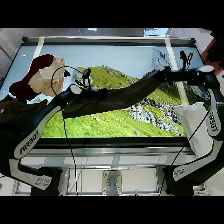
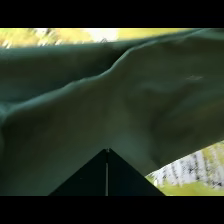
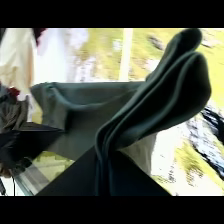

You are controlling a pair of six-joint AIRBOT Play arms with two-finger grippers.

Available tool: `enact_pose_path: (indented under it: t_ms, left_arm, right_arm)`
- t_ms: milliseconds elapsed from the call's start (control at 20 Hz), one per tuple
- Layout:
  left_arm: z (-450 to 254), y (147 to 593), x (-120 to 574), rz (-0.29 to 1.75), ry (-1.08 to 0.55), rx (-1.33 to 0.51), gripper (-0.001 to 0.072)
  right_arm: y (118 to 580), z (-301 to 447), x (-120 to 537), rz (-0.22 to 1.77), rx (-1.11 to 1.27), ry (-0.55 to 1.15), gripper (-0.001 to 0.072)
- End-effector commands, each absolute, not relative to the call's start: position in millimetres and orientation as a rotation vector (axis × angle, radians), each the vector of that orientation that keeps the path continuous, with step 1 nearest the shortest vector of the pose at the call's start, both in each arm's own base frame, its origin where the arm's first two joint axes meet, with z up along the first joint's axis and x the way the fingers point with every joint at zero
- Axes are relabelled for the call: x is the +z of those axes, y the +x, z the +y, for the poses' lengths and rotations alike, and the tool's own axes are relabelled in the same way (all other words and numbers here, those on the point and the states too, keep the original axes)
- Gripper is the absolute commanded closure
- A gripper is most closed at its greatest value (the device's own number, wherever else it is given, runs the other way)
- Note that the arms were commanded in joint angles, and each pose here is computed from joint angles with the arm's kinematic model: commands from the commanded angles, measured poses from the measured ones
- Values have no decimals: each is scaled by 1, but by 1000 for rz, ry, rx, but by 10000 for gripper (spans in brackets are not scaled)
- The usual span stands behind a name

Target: Fold the shirts.

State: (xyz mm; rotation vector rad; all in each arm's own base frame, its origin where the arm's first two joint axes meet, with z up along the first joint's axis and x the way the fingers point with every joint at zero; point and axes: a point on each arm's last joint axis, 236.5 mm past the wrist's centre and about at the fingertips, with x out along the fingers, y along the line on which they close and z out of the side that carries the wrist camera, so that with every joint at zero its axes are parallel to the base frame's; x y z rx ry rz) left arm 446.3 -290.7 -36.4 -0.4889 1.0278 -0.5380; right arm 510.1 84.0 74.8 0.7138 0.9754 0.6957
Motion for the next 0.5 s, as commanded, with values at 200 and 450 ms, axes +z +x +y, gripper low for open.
enact_pose_path:
  t_ms: [200,450]
  left_arm:
    - [-278,423,-95,1224,-469,-446,697]
    - [-283,430,-76,1216,-460,-493,696]
  right_arm:
    - [491,246,199,838,977,557,684]
    - [461,356,201,814,1038,474,686]
